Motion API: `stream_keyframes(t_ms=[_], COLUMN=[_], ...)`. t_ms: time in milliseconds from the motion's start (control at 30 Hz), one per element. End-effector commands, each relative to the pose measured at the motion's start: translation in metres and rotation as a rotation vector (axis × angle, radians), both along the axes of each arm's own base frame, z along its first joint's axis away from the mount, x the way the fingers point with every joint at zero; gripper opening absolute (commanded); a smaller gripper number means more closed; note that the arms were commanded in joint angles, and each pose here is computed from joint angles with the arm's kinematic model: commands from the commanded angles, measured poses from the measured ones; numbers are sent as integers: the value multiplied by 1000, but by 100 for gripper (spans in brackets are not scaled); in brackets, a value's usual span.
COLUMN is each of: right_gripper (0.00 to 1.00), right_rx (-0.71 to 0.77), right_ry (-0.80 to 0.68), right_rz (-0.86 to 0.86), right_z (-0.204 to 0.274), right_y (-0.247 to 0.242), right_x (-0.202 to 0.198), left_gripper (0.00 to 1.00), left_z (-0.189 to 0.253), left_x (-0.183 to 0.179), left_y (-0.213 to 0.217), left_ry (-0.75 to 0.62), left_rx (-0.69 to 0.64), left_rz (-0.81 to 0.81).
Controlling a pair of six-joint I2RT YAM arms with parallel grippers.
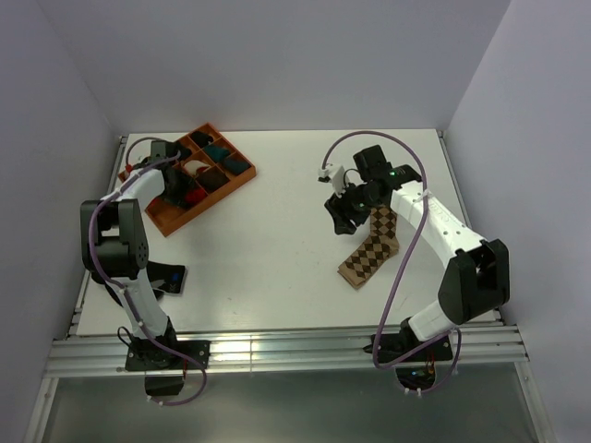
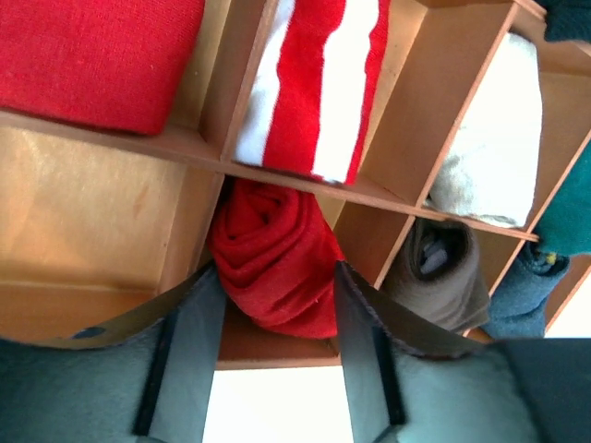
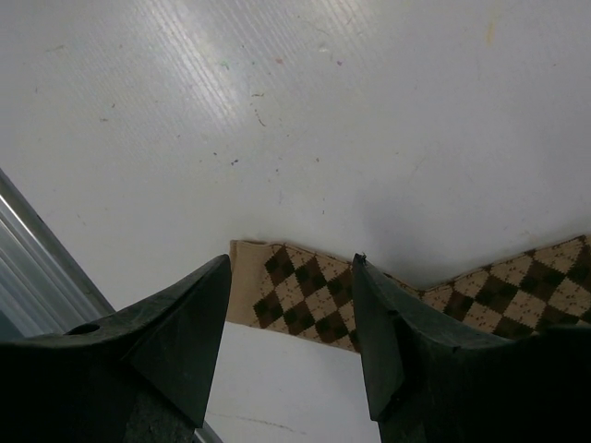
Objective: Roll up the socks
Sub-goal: Place the sock in the storage box.
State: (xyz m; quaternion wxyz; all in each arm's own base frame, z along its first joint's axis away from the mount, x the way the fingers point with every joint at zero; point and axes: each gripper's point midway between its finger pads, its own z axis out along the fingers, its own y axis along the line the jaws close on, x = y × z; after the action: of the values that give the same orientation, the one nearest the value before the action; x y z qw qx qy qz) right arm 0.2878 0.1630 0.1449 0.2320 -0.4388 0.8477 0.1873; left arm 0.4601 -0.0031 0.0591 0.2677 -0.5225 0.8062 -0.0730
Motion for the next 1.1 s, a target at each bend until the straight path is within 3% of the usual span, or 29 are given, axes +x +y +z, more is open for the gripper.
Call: stream_keyframes(t_ms=[0, 300, 600, 1067], right_gripper=[62, 62, 62, 67], right_rx=[-1, 1, -76, -224], right_ry=[-13, 6, -6, 70], right_rz=[-10, -13, -43, -36], right_z=[10, 10, -7, -66], right_y=[-1, 2, -16, -42], right_x=[7, 10, 4, -63], left_gripper=[56, 64, 64, 62], left_z=[14, 39, 63, 186], left_x=[-7, -5, -21, -36], left_y=[10, -5, -1, -41], left_ry=[45, 19, -20, -392], left_rx=[67, 71, 102, -10], left_rz=[8, -24, -42, -237])
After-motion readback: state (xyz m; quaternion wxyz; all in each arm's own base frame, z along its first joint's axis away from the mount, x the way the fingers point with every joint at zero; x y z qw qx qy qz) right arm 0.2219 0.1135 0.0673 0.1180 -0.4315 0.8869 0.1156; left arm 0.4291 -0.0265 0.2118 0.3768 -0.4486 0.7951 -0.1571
